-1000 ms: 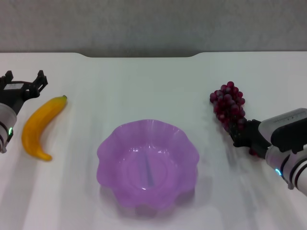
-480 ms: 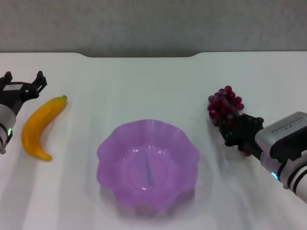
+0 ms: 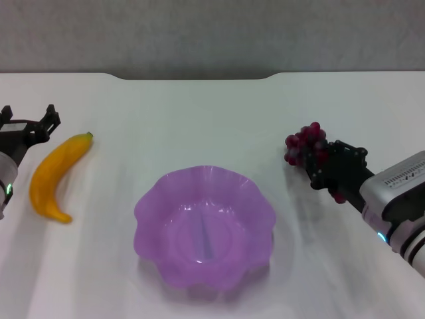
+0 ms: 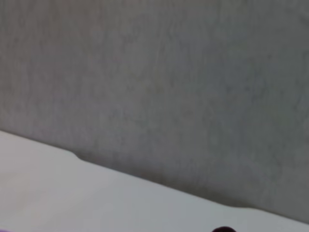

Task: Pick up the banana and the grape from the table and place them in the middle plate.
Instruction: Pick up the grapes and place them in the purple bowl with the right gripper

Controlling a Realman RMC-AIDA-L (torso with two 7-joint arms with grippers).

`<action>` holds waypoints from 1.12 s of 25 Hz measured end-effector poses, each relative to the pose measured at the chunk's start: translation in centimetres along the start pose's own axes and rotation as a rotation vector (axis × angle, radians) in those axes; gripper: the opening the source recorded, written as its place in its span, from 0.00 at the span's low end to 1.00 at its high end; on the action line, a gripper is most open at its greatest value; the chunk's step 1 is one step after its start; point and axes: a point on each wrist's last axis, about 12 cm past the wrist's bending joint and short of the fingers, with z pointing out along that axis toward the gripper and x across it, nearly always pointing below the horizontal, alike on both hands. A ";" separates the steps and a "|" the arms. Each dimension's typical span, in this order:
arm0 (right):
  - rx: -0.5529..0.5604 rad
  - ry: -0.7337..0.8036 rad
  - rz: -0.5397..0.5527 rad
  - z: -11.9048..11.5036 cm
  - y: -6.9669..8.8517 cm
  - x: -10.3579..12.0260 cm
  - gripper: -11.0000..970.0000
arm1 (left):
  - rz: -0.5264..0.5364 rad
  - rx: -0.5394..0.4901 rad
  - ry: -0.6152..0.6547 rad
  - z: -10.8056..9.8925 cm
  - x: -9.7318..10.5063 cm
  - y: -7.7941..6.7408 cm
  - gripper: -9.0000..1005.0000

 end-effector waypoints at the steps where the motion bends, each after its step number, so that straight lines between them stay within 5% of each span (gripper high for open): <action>1: 0.000 -0.013 0.000 0.0 0.0 -0.2 0.31 | 0.000 -0.002 0.001 -0.1 0.1 0.1 0.86; 28: 0.012 -0.268 0.051 1.7 1.5 -6.2 0.29 | -0.003 -0.048 0.040 -1.5 1.7 1.9 0.85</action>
